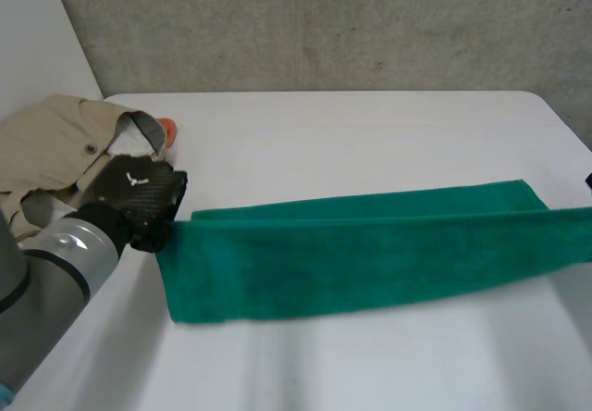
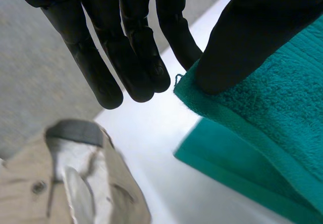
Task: Fold the laundry.
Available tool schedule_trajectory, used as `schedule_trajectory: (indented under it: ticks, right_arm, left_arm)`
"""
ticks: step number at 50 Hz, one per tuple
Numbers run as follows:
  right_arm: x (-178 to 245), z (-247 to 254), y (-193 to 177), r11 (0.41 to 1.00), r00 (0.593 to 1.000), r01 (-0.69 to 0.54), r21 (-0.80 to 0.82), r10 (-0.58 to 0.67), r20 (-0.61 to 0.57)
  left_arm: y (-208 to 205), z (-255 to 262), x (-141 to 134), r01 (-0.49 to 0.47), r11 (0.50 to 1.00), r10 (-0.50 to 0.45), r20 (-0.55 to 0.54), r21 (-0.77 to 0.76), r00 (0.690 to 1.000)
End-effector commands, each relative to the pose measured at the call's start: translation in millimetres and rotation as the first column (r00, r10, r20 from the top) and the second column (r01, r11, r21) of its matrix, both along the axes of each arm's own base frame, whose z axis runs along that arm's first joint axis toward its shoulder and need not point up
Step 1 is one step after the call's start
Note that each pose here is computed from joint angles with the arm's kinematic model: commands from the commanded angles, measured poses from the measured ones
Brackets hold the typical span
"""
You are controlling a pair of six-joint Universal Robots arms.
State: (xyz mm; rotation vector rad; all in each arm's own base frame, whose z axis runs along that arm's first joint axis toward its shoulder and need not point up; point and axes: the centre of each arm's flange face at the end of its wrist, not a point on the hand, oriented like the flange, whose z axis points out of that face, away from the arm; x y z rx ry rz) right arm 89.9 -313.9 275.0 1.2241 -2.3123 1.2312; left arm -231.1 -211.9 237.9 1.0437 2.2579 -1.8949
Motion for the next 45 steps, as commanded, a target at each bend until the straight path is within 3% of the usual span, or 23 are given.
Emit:
schedule_trajectory:
  ticks: [1,10,19,29,36,40,45]
  right_arm:
    - [0,-26,-22,0.999,1.0,-0.002,0.045,0.001,0.006]
    - [34,-60,-62,0.996,0.997,-0.078,-0.052,0.077,-0.027]
    - [55,-95,-97,0.984,0.993,-0.095,-0.153,0.083,-0.08]
    - [60,-112,-121,0.975,0.995,-0.059,-0.216,0.041,-0.086]
    - [52,-62,-127,0.917,0.986,0.155,-0.367,-0.122,0.112]
    - [54,-44,-107,0.927,0.979,0.124,-0.354,-0.056,0.197]
    - [26,-35,-90,0.943,0.972,0.101,-0.317,-0.027,0.232]
  left_arm:
    - [-12,-25,-3,-0.006,0.998,0.004,0.03,0.07,1.0]
    - [-39,-50,-16,-0.014,0.995,0.009,0.049,0.099,0.999]
    - [-79,-68,-22,-0.134,0.99,0.131,0.071,0.035,0.989]
    - [-87,-77,-43,-0.092,0.996,0.09,0.067,0.023,0.994]
    - [-88,-52,-63,-0.054,0.989,0.05,-0.028,-0.136,0.998]
    - [-86,-33,-58,-0.07,0.977,0.055,-0.077,-0.201,0.996]
    - [-76,-29,-53,-0.071,0.976,0.055,-0.082,-0.207,0.995]
